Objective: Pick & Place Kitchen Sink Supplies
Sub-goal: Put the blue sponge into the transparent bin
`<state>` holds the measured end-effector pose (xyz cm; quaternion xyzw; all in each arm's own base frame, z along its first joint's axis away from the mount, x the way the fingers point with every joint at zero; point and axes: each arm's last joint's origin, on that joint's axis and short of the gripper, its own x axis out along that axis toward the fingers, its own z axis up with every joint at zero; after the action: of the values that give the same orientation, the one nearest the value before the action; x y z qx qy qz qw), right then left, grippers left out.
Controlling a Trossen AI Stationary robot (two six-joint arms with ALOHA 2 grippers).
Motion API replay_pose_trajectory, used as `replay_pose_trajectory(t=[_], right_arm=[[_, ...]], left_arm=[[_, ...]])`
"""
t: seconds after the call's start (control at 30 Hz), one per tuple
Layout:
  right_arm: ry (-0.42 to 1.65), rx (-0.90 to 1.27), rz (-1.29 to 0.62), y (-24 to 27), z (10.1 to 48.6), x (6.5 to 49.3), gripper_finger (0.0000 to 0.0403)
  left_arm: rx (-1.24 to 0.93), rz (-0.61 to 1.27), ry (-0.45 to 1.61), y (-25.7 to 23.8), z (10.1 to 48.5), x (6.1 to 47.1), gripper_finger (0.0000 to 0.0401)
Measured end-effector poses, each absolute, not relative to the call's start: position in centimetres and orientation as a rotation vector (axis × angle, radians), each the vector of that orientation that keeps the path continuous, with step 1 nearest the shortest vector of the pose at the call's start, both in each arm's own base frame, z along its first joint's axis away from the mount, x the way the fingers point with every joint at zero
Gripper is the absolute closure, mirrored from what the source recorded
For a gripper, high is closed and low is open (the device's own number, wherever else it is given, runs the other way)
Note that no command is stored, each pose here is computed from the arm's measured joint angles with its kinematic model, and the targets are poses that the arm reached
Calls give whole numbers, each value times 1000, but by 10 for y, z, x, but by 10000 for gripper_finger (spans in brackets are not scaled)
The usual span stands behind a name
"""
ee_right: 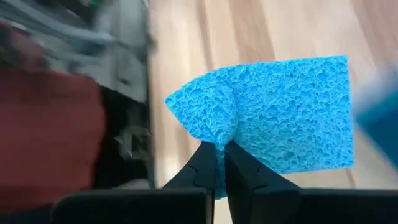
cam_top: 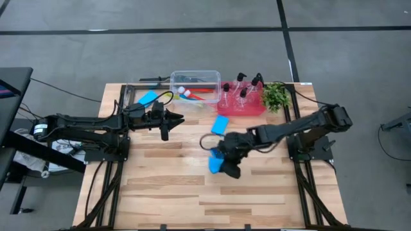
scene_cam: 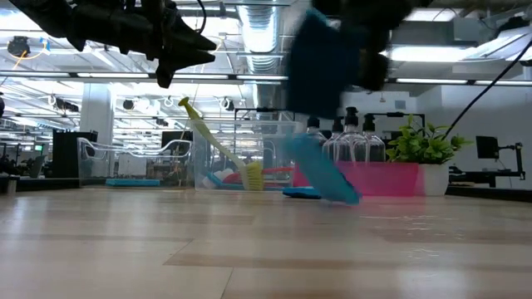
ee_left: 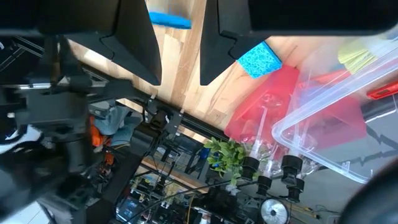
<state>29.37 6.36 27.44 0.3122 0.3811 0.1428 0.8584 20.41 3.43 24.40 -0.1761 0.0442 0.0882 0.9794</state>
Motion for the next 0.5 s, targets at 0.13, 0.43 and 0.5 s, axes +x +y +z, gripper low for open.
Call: replay_pose_trajectory(t=[0.13,0.43,0.5], right_arm=[[963,695,146,53,261,284,396],[668,587,340,58,282,302,396],[642,569,350,57,283,304,395]], left_arm=[[-355,178,89,34,244,204,290],[-373,178,88,34,244,204,290],[-403,180,85,34,244,204,290]])
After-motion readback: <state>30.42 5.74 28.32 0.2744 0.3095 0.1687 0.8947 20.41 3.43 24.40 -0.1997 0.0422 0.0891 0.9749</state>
